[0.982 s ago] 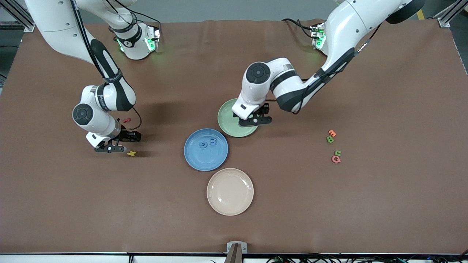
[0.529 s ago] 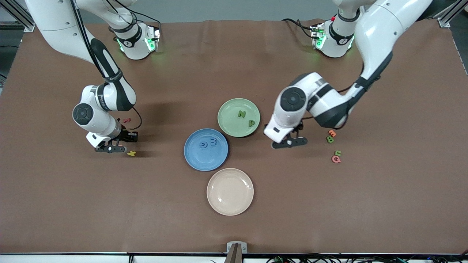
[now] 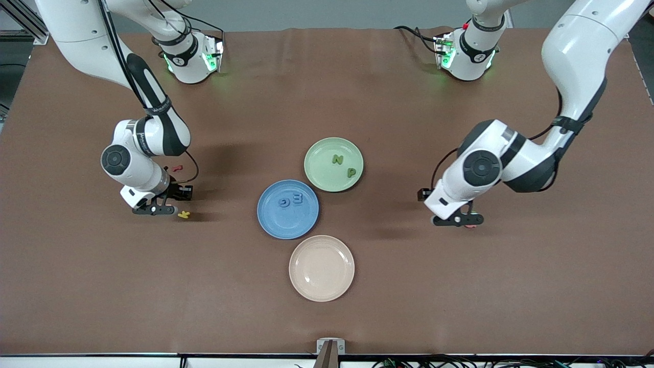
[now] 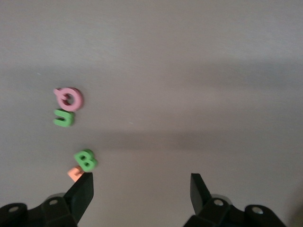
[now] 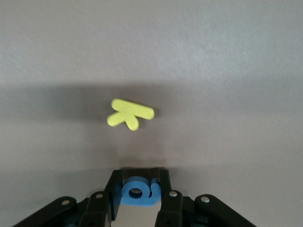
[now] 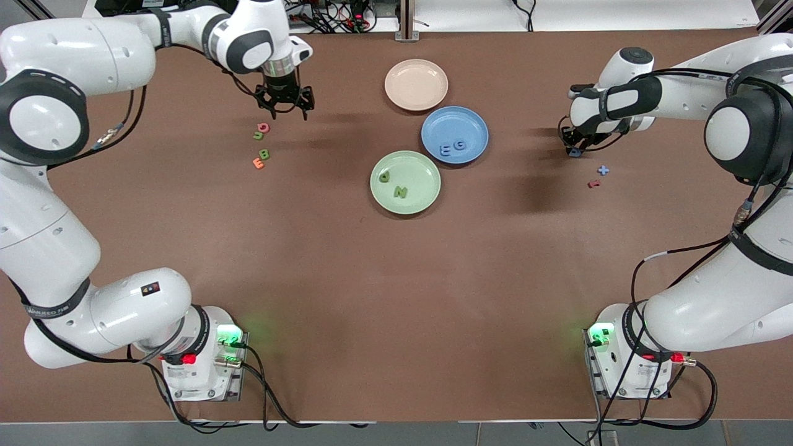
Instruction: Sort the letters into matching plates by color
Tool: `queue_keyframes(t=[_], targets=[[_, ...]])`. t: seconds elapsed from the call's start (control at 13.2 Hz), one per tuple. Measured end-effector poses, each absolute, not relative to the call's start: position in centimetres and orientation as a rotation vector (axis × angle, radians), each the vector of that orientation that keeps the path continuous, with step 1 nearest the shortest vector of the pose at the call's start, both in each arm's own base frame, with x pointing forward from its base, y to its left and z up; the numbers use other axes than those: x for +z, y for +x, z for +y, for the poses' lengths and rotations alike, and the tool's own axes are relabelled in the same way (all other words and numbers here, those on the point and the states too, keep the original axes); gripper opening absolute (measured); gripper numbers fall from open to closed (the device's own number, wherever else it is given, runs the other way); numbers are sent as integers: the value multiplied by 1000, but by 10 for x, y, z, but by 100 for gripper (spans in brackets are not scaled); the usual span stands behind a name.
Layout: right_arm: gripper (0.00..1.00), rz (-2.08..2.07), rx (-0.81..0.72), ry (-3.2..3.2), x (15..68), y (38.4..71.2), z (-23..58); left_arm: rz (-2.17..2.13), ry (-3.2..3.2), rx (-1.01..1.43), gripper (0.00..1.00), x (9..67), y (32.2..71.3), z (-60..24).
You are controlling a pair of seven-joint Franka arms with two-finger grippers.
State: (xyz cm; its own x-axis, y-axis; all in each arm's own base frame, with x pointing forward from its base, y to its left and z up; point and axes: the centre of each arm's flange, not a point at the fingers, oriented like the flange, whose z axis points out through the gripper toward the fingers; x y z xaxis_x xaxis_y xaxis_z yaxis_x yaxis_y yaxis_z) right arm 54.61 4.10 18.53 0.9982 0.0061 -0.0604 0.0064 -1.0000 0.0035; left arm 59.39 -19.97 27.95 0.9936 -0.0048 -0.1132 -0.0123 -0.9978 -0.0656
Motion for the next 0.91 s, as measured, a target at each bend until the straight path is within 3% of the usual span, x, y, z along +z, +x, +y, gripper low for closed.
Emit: queue_keyframes(t=[0.23,0.45,0.91], targets=[[36,18,-192,3134,227,577,72,36,-3098,149,88,264,596,-151],[36,-33,-153,3136,282,605,135,6,-3122,121,78,248,590,-123],[36,-217,-61,3130,272,590,324,-166,-3136,145,69,227,574,-110]])
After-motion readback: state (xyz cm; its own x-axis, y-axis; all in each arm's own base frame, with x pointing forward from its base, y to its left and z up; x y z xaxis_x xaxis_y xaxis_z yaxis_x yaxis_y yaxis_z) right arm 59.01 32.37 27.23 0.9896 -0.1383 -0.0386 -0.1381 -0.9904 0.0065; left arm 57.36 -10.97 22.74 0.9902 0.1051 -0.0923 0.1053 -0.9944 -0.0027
